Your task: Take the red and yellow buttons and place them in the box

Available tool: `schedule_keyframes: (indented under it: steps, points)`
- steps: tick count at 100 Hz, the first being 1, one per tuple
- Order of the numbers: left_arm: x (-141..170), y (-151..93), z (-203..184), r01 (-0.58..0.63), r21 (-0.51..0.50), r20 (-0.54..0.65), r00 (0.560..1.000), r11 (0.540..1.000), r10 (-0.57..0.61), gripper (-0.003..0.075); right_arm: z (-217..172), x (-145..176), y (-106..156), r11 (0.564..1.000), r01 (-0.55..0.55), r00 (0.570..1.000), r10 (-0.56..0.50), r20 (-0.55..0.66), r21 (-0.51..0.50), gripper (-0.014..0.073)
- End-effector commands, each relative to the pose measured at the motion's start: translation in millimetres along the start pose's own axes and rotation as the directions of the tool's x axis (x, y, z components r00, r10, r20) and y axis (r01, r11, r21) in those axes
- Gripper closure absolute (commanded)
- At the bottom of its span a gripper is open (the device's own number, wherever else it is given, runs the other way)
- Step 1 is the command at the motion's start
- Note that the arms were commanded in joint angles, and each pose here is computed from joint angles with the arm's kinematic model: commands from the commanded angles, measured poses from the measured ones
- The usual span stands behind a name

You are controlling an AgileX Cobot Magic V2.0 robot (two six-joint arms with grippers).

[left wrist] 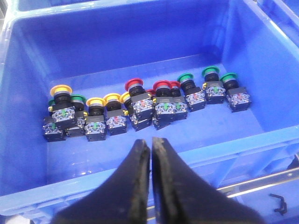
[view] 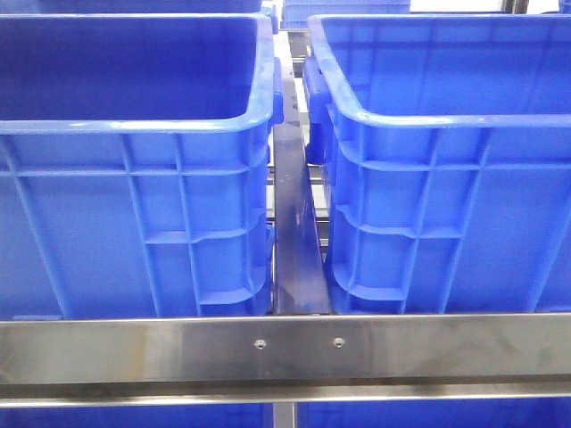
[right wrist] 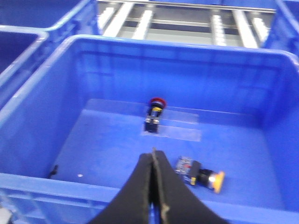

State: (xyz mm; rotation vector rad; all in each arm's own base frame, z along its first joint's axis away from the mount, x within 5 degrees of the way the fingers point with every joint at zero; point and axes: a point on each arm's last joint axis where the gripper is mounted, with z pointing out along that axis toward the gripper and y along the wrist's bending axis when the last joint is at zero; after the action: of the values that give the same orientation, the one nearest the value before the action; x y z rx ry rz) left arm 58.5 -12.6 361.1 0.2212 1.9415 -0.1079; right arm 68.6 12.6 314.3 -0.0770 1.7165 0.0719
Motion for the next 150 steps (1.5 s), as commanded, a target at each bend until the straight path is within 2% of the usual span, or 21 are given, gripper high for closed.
schedule_keyframes:
  steps: [1,16,31,74,94,127,150]
  points:
    - [-14,0,-4,0.011,-0.001,0.092,0.996,1.000,-0.011,0.0739,-6,-12,-5,0.998,-0.008,0.996,0.003,0.087,0.062,0.0659]
    - [-14,0,-4,0.011,-0.001,0.092,0.996,1.000,-0.011,0.0739,-14,-11,-7,0.998,0.006,0.994,-0.013,0.110,0.070,0.0659]
    - [-14,0,-4,0.011,-0.001,0.092,0.996,1.000,-0.011,0.0739,-17,-5,-10,0.996,-0.017,0.980,0.001,0.197,0.083,0.0659]
    - [-14,0,-4,0.011,-0.001,0.092,0.996,1.000,-0.011,0.0739,-14,64,-11,0.994,-0.046,0.969,0.021,0.246,0.098,0.0659]
    - [-14,0,-4,0.011,-0.001,0.092,0.996,1.000,-0.011,0.0739,-8,85,-10,0.997,-0.039,0.963,0.021,0.268,0.061,0.0659]
    - [-14,0,-4,0.011,-0.001,0.092,0.996,1.000,-0.011,0.0739,-1,101,-8,0.999,-0.052,0.943,0.044,0.330,0.016,0.0659]
    - [-14,0,-4,0.011,-0.001,0.092,0.996,1.000,-0.011,0.0739,-1,102,-8,0.998,-0.058,0.946,0.050,0.322,0.015,0.0659]
